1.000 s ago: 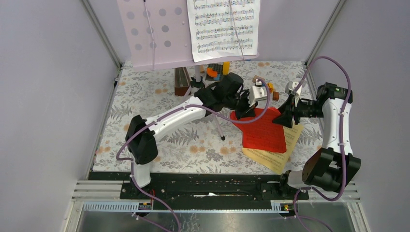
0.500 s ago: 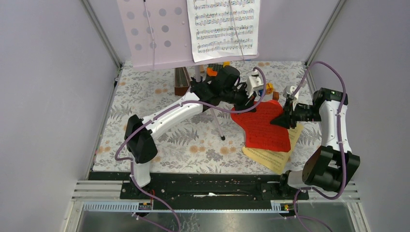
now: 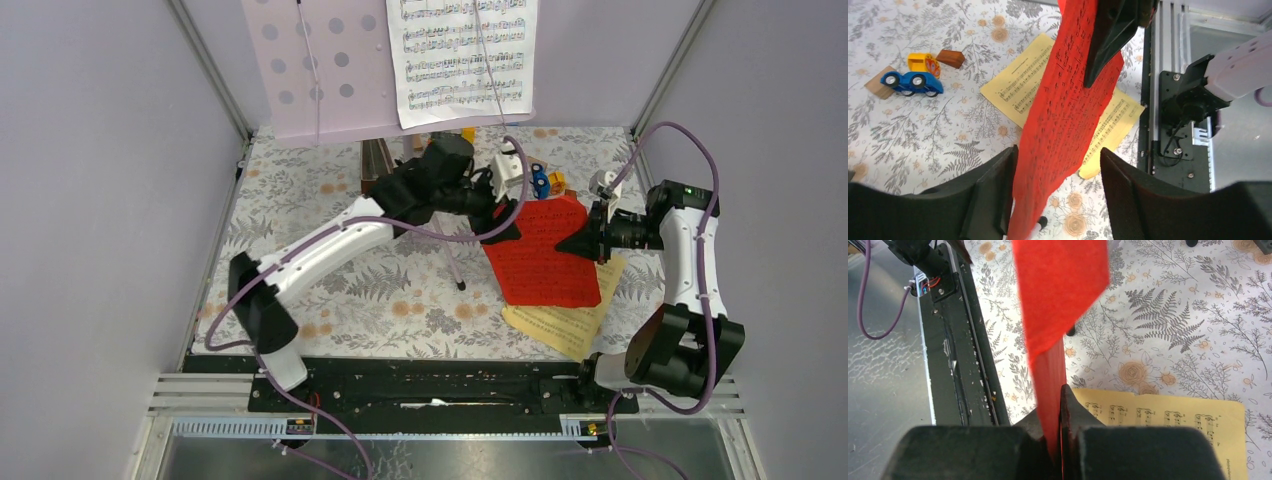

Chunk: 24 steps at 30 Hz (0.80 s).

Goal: Set up the instrument practice props

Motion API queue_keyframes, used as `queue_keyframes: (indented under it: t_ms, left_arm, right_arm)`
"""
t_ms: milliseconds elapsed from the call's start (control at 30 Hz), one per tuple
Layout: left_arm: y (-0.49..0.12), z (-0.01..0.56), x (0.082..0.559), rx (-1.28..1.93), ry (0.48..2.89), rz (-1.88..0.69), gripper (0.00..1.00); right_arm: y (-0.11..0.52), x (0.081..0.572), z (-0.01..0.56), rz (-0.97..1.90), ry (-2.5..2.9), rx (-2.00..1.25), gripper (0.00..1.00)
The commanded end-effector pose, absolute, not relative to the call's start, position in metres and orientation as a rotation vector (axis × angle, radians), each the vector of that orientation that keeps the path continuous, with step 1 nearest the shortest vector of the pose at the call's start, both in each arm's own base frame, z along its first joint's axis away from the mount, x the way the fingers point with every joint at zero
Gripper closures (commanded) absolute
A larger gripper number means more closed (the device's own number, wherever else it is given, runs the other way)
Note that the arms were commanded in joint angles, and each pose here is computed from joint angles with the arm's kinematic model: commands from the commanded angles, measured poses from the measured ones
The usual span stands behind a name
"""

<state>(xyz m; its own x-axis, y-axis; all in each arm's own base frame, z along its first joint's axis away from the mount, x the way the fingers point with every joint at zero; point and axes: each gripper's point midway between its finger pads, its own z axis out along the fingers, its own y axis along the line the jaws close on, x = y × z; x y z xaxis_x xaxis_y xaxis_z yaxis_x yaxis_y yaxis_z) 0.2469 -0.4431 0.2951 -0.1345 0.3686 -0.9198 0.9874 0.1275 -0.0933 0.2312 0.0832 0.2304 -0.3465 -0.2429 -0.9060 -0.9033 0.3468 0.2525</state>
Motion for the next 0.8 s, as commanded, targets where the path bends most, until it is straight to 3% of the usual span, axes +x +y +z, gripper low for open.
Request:
queue_keyframes:
  t_ms: [0,133,267,767]
  left_arm:
    - [-0.419,0.355,0.244,1.272,1.466,-0.920,0.27]
    - [-0.399,0.369,0.238,1.237,1.448,-0.870,0.13]
    - [-0.380,0.374,0.232,1.217,1.451,-0.827,0.06]
    - [-0.322,0.434,0.218,1.122,1.448,-0.680,0.01]
  right_arm:
    - [0.099,0.214,0.258,1.077,1.764,-0.947,1.00]
    - [0.110,0.200,0.261,1.120,1.804,-0.955,1.00]
    - [0.119,0.192,0.272,1.149,1.810,-0.960,1.00]
    - [0.150,0.199,0.318,1.080,1.781,-0.996,1.00]
